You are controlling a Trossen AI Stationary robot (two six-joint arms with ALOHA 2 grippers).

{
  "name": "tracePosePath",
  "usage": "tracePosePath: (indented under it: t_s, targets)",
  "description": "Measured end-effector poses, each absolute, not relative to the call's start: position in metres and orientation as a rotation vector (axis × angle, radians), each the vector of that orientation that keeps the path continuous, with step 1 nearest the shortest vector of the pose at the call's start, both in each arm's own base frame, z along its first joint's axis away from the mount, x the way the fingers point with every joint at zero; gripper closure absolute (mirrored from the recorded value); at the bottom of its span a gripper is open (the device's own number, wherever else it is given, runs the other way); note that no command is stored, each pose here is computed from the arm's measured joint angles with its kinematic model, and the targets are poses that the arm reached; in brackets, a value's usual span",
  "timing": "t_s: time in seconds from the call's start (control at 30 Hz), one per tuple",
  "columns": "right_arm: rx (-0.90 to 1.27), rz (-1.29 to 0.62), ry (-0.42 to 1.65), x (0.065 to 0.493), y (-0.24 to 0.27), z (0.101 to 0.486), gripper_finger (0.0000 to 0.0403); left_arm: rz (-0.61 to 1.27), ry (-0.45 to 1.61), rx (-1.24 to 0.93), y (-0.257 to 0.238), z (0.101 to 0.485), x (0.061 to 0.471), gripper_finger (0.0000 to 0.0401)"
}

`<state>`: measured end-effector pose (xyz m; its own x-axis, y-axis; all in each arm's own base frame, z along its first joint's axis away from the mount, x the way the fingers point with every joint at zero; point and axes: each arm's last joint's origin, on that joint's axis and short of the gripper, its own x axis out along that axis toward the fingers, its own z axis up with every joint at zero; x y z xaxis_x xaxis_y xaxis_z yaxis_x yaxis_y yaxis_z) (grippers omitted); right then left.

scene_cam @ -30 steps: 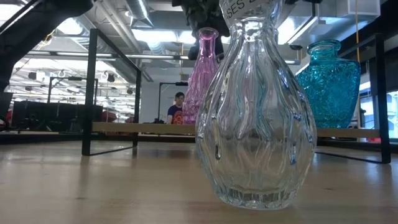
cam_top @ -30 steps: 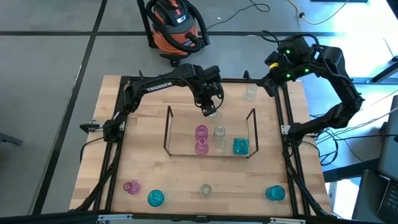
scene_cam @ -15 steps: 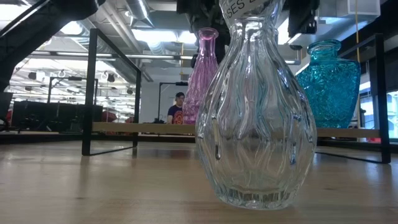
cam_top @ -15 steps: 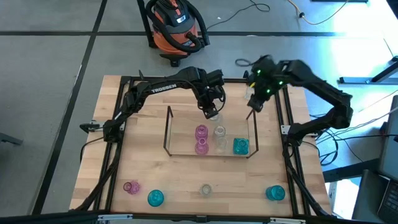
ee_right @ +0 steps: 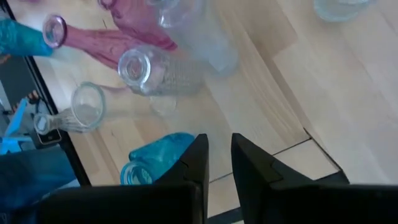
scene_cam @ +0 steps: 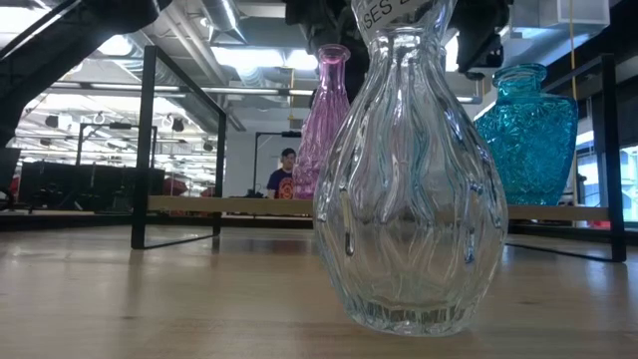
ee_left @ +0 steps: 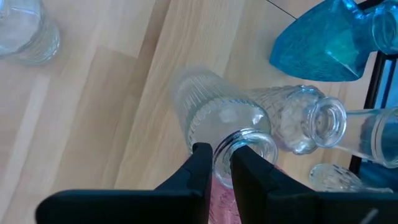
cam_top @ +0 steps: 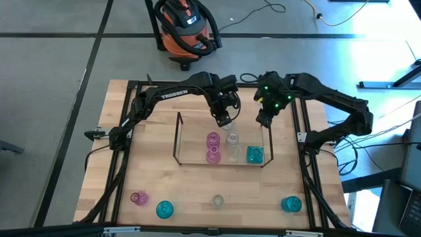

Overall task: Sort vases onto shelf
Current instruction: Put the transparent vase aligned with the other transparent vase on the shelf

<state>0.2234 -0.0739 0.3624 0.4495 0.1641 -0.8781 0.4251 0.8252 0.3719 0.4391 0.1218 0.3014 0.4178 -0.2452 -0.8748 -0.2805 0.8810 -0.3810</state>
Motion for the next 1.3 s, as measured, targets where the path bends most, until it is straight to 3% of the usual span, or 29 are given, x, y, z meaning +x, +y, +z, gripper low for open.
tracePosePath:
  t_s: [0.6,1.0,1.3]
  targets:
    - [0.614,-0.207,1.015,0.204,-0.068,0.380,0.0352,0.034,1.143,-0.463,0.118,0.302,0.442,0.0355]
    - [0.627,-0.216,1.003,0.201,-0.067,0.382,0.0352,0.081,1.149,-0.463,0.116,0.301,0.443,0.0282]
    - [0.627,-0.216,1.004,0.201,-0.067,0.382,0.0352,0.108,1.144,-0.470,0.116,0.301,0.443,0.0262]
